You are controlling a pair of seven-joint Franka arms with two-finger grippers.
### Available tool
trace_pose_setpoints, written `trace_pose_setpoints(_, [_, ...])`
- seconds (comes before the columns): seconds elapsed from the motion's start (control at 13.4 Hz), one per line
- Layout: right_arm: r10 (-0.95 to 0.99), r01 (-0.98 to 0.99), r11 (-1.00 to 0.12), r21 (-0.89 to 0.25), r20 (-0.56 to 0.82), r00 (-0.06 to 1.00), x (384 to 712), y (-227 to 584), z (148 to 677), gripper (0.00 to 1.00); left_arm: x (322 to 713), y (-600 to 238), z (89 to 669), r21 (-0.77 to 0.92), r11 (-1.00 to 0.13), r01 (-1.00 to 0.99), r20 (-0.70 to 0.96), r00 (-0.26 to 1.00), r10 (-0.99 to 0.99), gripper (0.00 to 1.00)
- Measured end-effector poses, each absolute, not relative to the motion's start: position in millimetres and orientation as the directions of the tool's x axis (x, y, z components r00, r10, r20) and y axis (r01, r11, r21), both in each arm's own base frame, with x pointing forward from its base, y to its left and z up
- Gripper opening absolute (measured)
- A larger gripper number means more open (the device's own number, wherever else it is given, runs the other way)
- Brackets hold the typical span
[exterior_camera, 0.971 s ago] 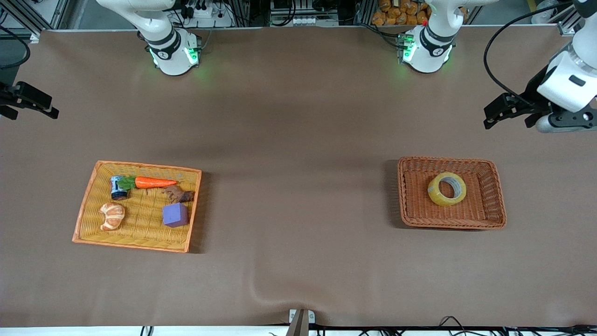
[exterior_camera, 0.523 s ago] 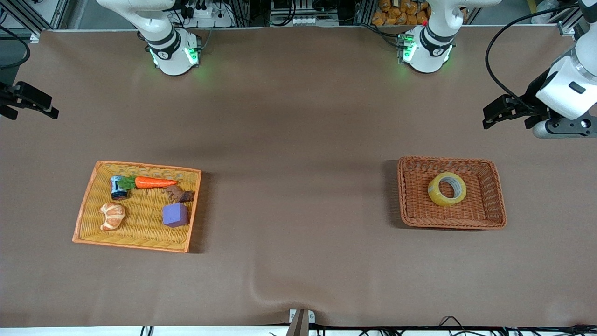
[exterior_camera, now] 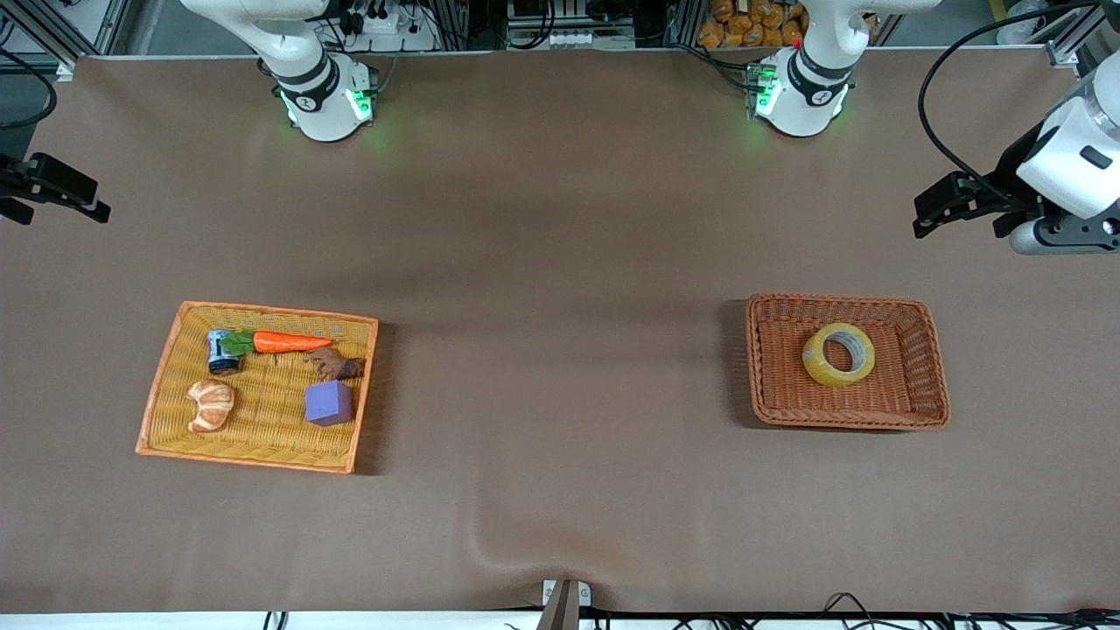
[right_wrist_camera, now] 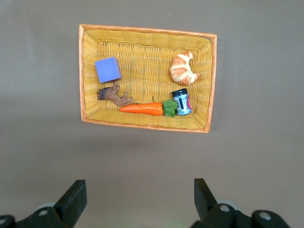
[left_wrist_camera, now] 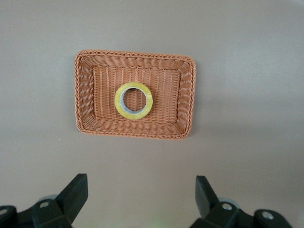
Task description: Transfer tape with both arms
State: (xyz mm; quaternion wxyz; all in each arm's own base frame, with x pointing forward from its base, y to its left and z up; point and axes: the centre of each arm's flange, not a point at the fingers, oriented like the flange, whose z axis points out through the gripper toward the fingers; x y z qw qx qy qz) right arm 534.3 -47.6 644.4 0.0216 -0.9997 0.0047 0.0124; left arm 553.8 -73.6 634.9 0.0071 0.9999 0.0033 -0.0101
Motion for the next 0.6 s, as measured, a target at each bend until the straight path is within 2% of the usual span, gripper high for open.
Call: trace_pose_setpoints(0.6, [-0.009, -0.01, -0.999, -0.043, -0.025, 1.0, 534.3, -47.6, 644.4, 1.0, 550.7, -73.0, 637.8, -0.022, -1.0, 0.001, -0.03, 1.0, 0.002, 1.0])
